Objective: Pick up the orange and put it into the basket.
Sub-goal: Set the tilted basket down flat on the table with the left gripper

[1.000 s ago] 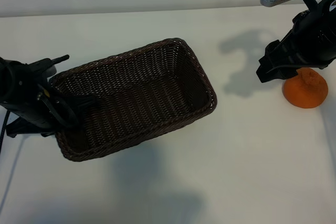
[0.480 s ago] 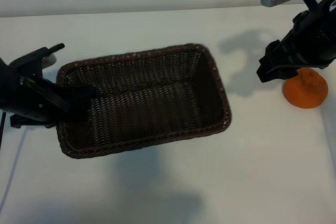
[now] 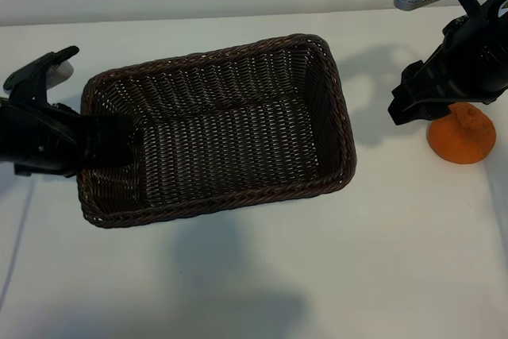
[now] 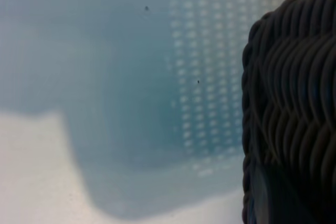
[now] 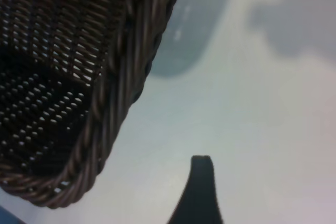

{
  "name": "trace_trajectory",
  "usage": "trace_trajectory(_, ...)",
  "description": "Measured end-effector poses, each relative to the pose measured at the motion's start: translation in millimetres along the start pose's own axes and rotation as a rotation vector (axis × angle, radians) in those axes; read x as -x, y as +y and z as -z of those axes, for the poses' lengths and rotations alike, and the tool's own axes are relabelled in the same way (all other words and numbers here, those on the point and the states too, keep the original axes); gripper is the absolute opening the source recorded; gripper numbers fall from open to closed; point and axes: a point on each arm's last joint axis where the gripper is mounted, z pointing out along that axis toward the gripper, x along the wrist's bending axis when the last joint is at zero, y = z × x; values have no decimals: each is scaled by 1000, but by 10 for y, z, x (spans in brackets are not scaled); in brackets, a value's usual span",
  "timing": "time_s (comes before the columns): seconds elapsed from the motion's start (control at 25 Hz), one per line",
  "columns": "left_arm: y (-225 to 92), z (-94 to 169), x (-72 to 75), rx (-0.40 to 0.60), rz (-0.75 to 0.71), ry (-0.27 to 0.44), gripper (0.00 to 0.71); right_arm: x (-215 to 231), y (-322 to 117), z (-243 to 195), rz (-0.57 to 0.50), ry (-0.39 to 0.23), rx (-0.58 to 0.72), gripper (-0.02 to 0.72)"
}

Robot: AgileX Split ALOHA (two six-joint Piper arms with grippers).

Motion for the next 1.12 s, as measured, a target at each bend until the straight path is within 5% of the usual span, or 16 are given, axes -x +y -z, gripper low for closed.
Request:
trace_trajectory(0.64, 825, -237, 137, -78, -84, 13, 150, 12, -3, 0, 9, -13, -4, 595)
trace_trajectory(0.88, 937, -486, 395, -106, -128, -10, 150, 13, -4, 0, 10, -14, -4, 595)
trace_trajectory(1.12, 996, -739, 475, -140, -120, -12, 150, 13, -4, 0, 10, -14, -4, 595)
